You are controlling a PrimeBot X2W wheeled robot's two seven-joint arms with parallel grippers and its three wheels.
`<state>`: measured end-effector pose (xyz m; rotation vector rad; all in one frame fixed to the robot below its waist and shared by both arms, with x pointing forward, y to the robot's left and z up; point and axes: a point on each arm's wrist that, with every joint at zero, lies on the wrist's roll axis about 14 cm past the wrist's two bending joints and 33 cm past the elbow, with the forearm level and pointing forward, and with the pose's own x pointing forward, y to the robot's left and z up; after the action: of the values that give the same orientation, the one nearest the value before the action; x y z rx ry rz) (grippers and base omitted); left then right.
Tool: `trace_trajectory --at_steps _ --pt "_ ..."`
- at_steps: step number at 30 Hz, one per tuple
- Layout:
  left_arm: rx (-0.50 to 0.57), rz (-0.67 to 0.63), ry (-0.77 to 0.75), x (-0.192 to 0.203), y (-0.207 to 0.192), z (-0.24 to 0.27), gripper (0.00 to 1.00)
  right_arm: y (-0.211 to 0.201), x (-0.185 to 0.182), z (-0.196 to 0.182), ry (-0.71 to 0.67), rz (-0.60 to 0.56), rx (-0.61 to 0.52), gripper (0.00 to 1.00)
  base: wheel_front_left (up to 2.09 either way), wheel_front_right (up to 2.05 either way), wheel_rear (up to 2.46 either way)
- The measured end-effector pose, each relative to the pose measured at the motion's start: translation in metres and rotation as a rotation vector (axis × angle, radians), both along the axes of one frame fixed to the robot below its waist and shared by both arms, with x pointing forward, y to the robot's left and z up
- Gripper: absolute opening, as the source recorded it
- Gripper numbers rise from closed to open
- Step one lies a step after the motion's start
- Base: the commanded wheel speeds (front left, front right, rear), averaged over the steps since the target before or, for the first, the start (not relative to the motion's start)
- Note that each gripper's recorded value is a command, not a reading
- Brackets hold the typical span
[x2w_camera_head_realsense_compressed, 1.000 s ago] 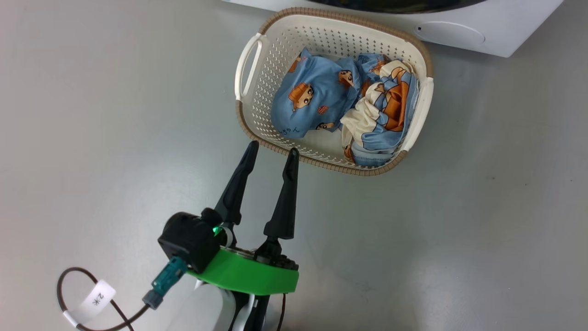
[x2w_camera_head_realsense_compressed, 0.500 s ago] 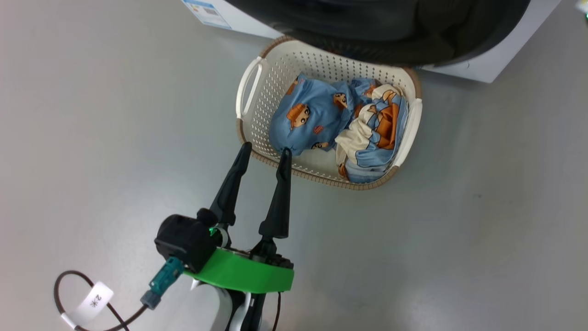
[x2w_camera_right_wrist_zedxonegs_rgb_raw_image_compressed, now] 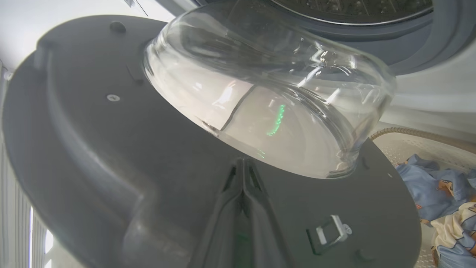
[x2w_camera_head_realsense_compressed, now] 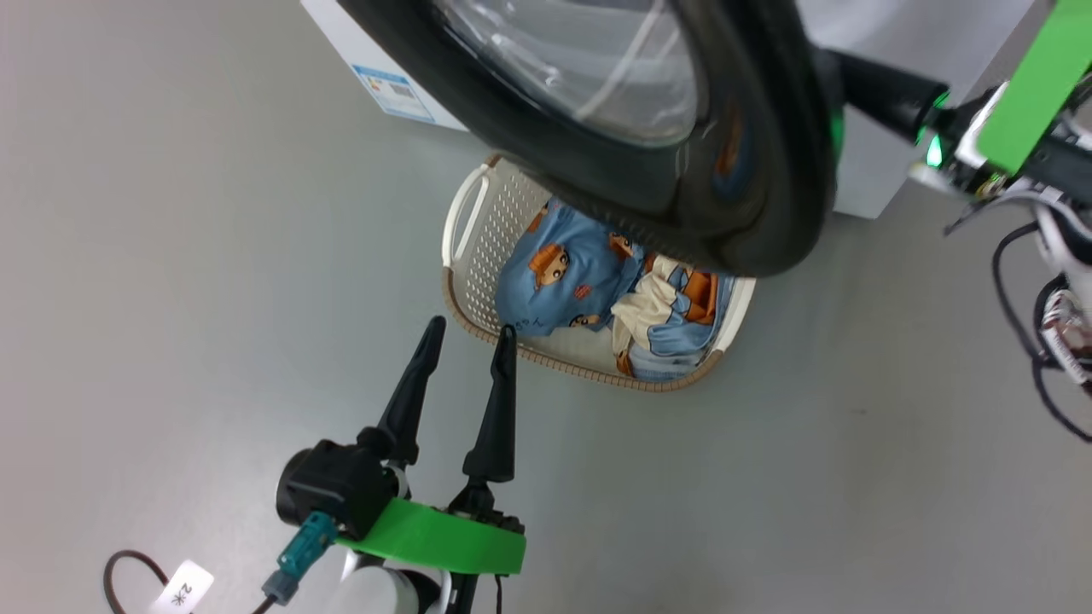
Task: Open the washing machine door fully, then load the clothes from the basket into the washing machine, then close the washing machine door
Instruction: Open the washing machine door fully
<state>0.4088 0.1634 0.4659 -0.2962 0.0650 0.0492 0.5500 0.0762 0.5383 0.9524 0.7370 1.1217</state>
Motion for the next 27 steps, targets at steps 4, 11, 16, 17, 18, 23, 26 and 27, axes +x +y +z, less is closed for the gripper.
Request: trace_trajectory --at_steps 4,11,16,17,18,23,26,27 --pt "0.0 0.008 -0.013 -0.008 0.003 0.006 1.0 0.007 -0.02 0.006 -0.004 0.035 -0.01 0.0 0.0 0.0 0.0" --pt "0.008 0.017 -0.033 -0.022 0.007 0.013 1.0 0.018 -0.054 0.012 -0.004 0.1 -0.022 0.0 0.0 0.0 0.0" --pt "0.012 0.03 -0.045 -0.03 0.012 0.018 1.0 0.031 -0.081 0.016 -0.004 0.166 -0.017 0.0 0.0 0.0 0.0" --pt "0.013 0.031 -0.042 -0.032 0.012 0.017 1.0 0.034 -0.086 0.016 -0.003 0.178 -0.016 0.0 0.0 0.0 0.0" --pt "0.013 0.033 -0.04 -0.034 0.013 0.016 1.0 0.036 -0.09 0.017 -0.003 0.189 -0.016 0.0 0.0 0.0 0.0" --pt "0.016 0.046 -0.046 -0.041 0.017 0.019 1.0 0.046 -0.11 0.018 0.002 0.236 -0.01 0.0 0.0 0.0 0.0" --pt "0.017 0.055 -0.052 -0.044 0.02 0.021 1.0 0.053 -0.122 0.019 0.007 0.264 -0.005 0.0 0.0 0.0 0.0" --pt "0.017 0.055 -0.055 -0.045 0.02 0.022 1.0 0.055 -0.125 0.019 0.007 0.272 -0.004 0.0 0.0 0.0 0.0"
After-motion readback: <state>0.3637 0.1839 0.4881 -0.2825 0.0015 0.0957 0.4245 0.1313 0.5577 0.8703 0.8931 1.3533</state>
